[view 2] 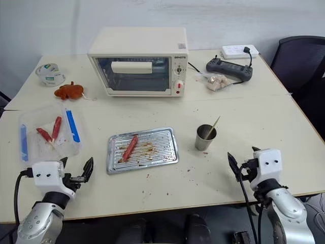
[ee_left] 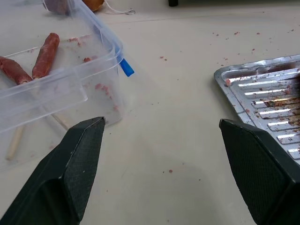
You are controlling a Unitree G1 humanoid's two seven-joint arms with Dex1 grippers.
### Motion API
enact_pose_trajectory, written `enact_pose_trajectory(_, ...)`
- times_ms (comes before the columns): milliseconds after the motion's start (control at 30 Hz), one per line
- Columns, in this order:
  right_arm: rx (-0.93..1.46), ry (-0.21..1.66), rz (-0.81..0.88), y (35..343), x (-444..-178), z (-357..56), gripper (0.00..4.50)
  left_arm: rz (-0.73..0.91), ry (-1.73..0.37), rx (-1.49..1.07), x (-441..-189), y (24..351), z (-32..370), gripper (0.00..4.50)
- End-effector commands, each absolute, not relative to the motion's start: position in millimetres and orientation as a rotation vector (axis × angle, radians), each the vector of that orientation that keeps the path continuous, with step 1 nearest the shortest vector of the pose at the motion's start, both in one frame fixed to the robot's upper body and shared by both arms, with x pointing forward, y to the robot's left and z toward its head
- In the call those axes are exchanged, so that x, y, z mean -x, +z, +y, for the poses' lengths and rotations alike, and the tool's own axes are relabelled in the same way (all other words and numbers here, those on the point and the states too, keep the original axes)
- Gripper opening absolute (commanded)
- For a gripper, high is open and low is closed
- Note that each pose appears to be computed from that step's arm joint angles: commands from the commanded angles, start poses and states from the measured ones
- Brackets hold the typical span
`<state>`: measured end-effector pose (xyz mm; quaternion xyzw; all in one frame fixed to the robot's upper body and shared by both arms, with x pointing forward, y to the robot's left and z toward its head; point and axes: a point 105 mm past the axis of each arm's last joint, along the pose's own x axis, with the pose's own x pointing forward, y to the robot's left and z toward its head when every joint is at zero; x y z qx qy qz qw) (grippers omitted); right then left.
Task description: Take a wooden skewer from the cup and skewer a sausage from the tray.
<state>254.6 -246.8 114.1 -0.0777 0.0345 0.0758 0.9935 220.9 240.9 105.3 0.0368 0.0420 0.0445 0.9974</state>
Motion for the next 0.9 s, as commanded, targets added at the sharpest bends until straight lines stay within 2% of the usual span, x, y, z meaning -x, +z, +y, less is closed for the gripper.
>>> enact_pose_trajectory(33,0.161,0.219,0.043,122.1,-250.6,-241.9,4.5,0.051,0.077,-0.088,-217.8,112.4,241.2,4.13)
enact_pose_trajectory(233,0.155,0.373,0.095,118.3,-243.4,-232.6,4.5,0.068,0.027,-0.094,-210.9,109.5,243.6,4.13)
enact_pose_trajectory(400,0.141,0.512,0.137,118.6,-236.0,-224.7,4.5,0.116,-0.155,-0.084,-198.1,106.0,232.6,4.13)
enact_pose_trajectory(567,0.135,0.624,0.201,115.8,-227.6,-222.8,4.5,0.164,-0.27,-0.113,-189.4,105.9,239.7,4.13)
enact_pose_trajectory(900,0.141,0.677,0.224,117.2,-227.7,-224.1,4.5,0.193,-0.361,-0.122,-185.5,105.9,241.0,4.13)
